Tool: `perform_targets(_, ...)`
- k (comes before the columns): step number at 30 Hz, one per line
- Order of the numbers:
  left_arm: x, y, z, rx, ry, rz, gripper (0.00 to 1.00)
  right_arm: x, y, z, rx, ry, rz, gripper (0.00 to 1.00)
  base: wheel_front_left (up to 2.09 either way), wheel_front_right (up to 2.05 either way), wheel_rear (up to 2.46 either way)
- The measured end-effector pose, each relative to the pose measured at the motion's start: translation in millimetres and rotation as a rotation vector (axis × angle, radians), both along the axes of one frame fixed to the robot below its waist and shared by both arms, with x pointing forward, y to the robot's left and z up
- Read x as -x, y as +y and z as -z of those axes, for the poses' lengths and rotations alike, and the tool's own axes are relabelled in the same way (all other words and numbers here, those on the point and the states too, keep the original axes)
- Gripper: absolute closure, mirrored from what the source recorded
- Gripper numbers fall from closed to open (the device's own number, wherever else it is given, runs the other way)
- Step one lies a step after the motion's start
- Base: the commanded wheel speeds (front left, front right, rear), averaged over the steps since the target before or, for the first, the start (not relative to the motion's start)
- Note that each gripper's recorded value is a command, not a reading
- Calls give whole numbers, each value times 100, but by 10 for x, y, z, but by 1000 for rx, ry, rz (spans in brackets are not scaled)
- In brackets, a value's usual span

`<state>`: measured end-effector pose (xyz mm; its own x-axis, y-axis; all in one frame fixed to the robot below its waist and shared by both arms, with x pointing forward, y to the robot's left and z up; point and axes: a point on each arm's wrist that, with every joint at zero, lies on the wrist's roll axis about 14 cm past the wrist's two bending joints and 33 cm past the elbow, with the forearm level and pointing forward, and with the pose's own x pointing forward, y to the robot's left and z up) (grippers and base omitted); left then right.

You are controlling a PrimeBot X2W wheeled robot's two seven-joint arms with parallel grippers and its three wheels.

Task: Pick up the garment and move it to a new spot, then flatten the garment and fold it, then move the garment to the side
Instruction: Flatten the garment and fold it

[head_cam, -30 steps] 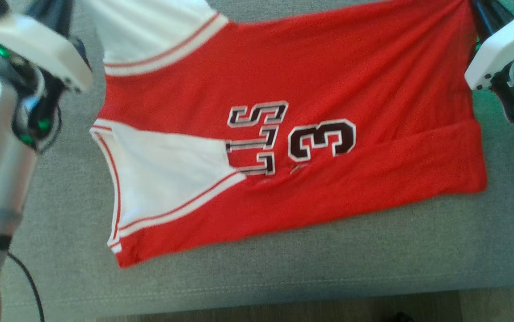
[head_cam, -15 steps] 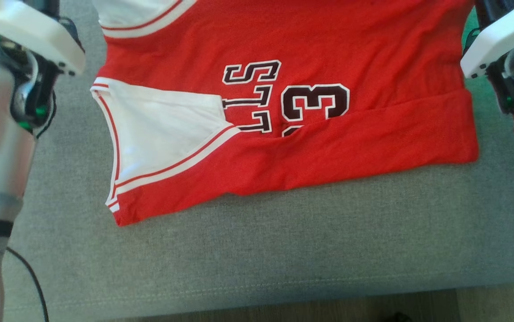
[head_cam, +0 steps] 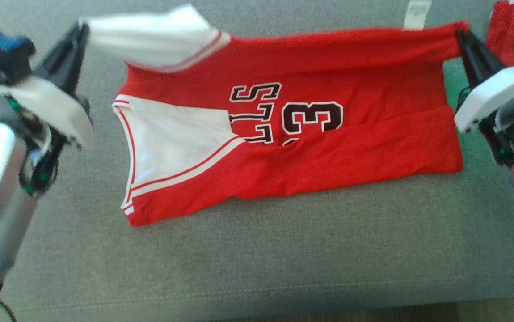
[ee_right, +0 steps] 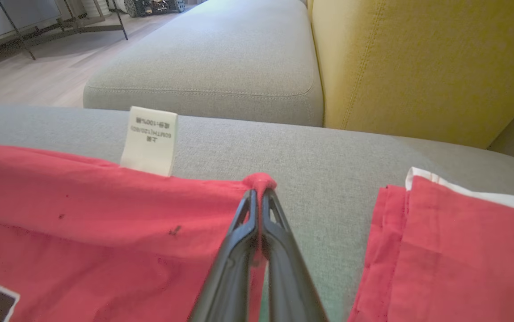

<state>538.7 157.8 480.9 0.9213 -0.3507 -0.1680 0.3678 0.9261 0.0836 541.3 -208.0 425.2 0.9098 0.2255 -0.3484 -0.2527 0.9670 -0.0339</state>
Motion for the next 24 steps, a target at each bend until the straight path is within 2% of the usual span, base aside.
perform_targets(11,646,30,162,-88,125,54,100,398,-24,81,18,113,-42,100,0,0,0)
perform_targets(15,869,11,285,-99,196,82,100,471,-37,94,17,145,-44,100,0,0,0)
perform_targets(19,1257,-19,575,-103,329,117,100,586,-53,165,24,201,-53,100,0,0,0)
perform_targets(24,1344,-23,585,-118,342,136,100,704,-14,252,24,271,-69,100,0,0,0)
